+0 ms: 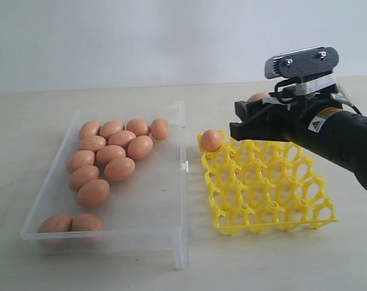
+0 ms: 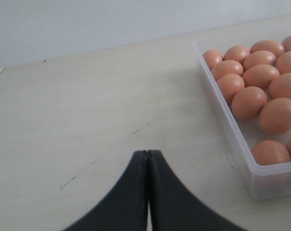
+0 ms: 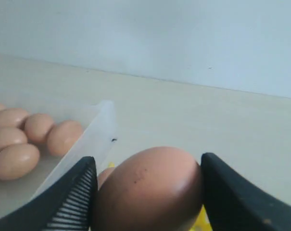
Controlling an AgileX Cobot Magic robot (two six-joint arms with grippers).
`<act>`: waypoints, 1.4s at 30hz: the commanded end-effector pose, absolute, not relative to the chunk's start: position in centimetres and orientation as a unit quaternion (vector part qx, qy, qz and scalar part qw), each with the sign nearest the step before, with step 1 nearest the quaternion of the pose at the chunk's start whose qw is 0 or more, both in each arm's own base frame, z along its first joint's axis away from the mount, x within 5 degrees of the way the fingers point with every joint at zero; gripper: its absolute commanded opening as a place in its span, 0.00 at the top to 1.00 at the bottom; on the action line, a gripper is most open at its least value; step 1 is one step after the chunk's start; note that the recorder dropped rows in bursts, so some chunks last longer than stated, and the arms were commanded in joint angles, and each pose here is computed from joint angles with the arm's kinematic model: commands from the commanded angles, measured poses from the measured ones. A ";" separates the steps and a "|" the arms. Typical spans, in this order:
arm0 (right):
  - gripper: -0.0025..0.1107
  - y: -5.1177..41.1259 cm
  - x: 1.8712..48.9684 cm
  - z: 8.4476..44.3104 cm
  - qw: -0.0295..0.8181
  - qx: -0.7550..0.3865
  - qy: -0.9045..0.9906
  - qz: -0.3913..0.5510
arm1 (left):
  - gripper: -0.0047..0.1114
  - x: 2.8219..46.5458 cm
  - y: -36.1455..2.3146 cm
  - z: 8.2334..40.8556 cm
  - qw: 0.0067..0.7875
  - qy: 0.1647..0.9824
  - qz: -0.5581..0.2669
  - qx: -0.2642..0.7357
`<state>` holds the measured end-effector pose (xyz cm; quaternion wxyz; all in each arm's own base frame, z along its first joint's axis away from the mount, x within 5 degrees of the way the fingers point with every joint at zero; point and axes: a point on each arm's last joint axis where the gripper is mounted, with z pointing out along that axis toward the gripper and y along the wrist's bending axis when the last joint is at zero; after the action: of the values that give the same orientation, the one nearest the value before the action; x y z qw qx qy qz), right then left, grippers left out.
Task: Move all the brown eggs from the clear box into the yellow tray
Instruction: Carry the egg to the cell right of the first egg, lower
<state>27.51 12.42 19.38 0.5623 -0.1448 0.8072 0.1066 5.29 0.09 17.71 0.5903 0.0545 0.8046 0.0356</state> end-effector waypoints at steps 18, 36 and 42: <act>0.98 13.6 33.2 14.2 0.587 -0.190 0.774 0.142 | 0.96 5.3 0.1 17.9 0.597 0.800 0.032 0.054; 0.98 12.1 34.6 12.2 0.578 -0.164 0.786 0.145 | 0.96 5.3 0.1 17.9 0.597 0.800 0.032 0.054; 0.98 12.1 34.6 11.9 0.576 -0.167 0.787 0.145 | 0.96 5.3 0.1 17.9 0.597 0.800 0.032 0.054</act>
<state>34.41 12.05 11.62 0.5651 -0.1644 0.7961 0.1405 5.29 0.09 17.71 0.5903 0.0545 0.8046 0.0356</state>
